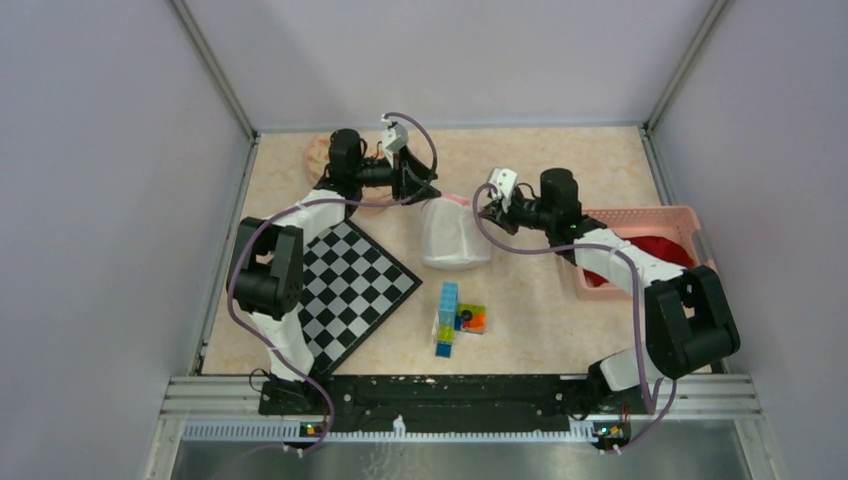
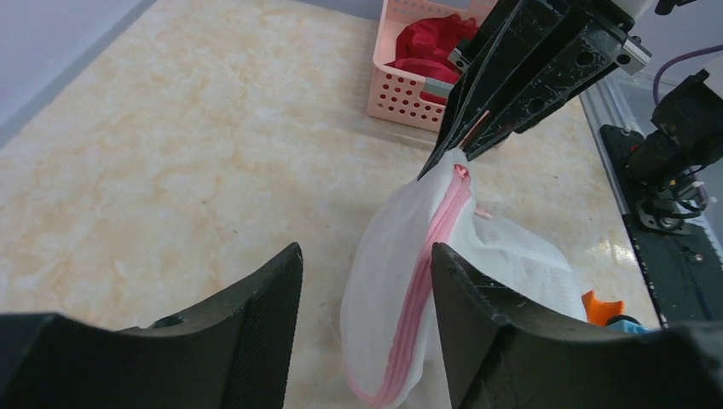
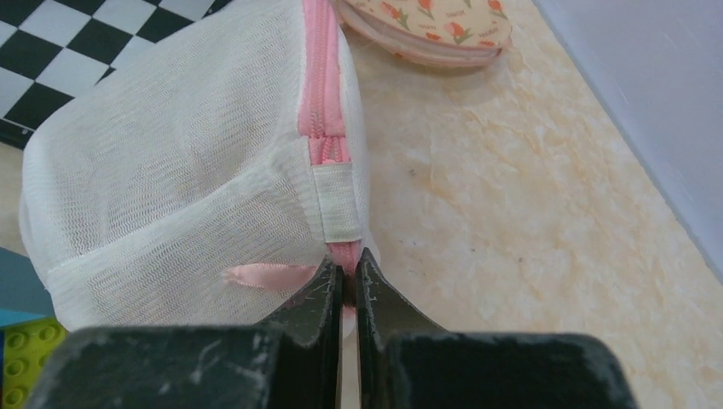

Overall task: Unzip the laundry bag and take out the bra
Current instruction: Unzip the laundry bag at the center of the board.

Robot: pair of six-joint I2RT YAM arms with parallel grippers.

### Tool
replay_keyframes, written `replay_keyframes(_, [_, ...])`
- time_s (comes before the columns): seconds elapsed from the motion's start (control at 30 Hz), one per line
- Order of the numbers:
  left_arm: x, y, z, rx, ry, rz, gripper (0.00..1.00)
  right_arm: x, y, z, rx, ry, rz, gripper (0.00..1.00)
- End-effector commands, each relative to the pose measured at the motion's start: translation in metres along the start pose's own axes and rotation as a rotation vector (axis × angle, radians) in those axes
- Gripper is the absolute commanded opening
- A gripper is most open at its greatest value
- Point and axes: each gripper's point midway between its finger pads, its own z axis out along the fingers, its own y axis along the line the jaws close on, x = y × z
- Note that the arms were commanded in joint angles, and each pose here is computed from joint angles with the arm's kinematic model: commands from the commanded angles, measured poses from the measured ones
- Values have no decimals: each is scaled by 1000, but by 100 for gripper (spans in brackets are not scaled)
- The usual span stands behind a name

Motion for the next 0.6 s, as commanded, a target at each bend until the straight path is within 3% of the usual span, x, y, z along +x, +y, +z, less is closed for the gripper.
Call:
replay_keyframes(0.0, [-10,-18,1,-2,36,-64,63,-28,-9,-3,34,-3,-107,0])
replay_keyframes(0.3, [-1,-11,17,-55,107,-309,69,-46,-9,4,99,18,-200,0])
replay_keyframes(0.57, [-15,-17,19,-14,88,-316,71,-64,-32,0,203,25,-199,0])
